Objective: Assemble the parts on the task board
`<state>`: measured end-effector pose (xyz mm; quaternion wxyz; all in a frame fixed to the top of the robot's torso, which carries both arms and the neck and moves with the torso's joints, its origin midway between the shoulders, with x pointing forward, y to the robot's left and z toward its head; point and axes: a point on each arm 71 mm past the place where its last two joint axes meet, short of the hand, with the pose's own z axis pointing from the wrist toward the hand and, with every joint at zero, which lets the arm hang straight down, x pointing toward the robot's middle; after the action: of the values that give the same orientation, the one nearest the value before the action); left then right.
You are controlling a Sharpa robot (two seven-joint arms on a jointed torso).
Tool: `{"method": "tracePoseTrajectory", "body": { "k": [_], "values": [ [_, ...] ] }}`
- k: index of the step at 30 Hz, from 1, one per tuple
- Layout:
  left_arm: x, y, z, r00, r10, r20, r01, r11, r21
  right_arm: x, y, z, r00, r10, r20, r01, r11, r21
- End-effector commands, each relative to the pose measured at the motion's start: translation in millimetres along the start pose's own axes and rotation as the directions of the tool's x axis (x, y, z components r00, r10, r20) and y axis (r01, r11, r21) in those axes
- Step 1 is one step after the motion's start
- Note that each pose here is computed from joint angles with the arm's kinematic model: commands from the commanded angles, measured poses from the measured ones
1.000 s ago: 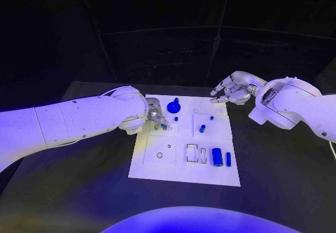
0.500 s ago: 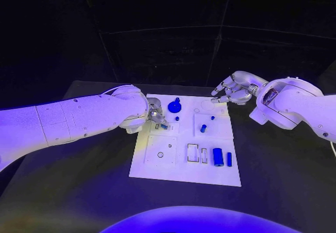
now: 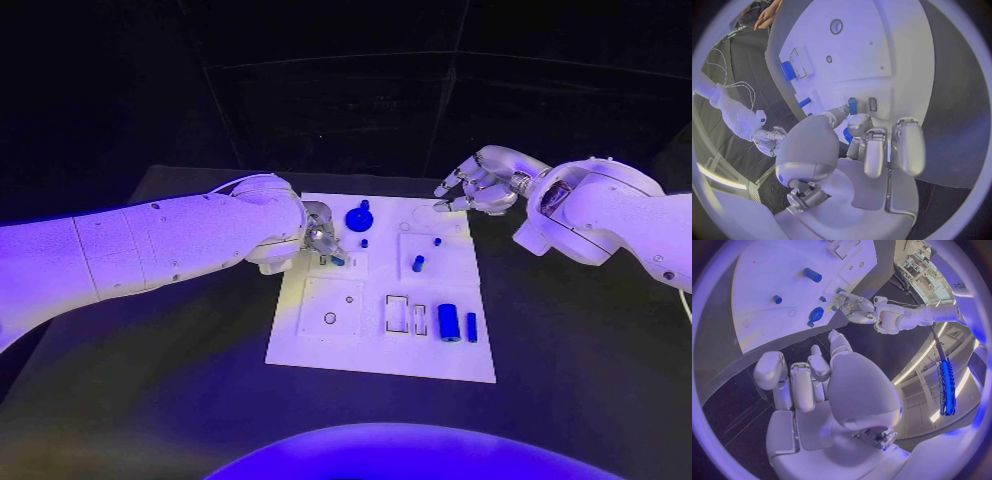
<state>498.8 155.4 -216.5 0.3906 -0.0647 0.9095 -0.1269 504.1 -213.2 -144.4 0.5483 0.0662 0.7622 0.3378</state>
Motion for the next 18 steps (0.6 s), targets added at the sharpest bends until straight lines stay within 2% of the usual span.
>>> {"method": "tracePoseTrajectory", "body": {
  "k": [1, 18],
  "values": [
    [4.1, 0.3, 1.4, 0.999, 0.017, -0.032, -0.017, 1.0, -0.013, 0.0, 1.2, 0.5, 1.0, -0.008, -0.009, 0.008, 1.0, -0.001],
    [2.1, -2.3, 8.5, 0.998, 0.014, -0.059, -0.016, 0.999, -0.034, 0.9, 2.1, 2.0, 1.0, -0.01, -0.013, 0.01, 1.0, -0.001]
  ]
}}
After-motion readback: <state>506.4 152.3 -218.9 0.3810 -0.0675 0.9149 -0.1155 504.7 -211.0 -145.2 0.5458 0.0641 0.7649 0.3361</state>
